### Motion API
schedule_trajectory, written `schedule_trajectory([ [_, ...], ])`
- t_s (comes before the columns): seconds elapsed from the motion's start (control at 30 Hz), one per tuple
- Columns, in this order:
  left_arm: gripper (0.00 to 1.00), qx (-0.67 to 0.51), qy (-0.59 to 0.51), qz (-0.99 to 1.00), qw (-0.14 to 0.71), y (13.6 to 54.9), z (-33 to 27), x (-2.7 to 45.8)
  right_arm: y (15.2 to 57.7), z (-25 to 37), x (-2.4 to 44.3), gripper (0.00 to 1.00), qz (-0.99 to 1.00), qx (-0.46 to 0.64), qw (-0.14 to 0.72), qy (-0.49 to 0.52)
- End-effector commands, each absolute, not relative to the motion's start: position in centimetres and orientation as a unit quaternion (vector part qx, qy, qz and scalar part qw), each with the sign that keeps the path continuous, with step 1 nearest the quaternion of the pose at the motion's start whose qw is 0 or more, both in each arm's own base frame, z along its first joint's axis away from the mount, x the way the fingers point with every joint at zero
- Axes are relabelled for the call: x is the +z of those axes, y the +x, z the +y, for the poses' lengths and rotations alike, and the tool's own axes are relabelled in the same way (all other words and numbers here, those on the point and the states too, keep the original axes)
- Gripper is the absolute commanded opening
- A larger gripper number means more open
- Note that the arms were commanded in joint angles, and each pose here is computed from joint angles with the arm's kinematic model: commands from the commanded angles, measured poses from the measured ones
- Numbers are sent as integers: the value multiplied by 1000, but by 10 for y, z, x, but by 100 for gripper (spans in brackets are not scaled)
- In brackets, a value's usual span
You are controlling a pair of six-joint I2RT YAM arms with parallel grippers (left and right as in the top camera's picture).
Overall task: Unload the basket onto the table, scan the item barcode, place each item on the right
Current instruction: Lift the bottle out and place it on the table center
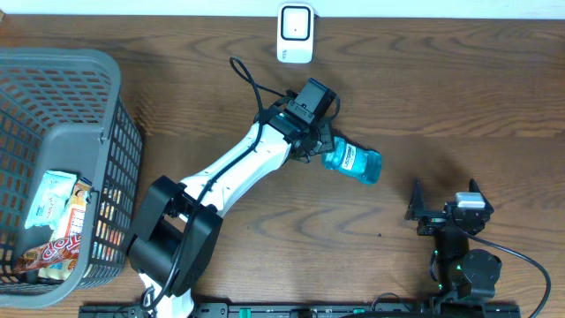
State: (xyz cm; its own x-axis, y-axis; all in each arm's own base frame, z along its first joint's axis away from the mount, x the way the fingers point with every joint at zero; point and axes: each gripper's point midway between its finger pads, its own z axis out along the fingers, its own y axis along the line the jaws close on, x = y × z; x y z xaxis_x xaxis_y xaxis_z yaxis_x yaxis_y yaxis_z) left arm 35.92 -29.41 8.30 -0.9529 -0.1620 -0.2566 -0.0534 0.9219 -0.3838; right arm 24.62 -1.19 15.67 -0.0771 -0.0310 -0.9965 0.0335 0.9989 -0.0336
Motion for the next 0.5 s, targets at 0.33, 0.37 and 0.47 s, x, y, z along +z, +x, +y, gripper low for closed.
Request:
schedule_trajectory([
  [0.33,65,-113,-11,972,206,375,-258,114,246,-15,155,99,735,-30,677,4],
  [0.37,68,-94,-17,970,222,378,-245,128,246,-15,155,99,735,-30,678,4],
  [0.47,77,-36,-41,959,279,387,-201,185,246,-15,155,99,735,-30,678,4],
])
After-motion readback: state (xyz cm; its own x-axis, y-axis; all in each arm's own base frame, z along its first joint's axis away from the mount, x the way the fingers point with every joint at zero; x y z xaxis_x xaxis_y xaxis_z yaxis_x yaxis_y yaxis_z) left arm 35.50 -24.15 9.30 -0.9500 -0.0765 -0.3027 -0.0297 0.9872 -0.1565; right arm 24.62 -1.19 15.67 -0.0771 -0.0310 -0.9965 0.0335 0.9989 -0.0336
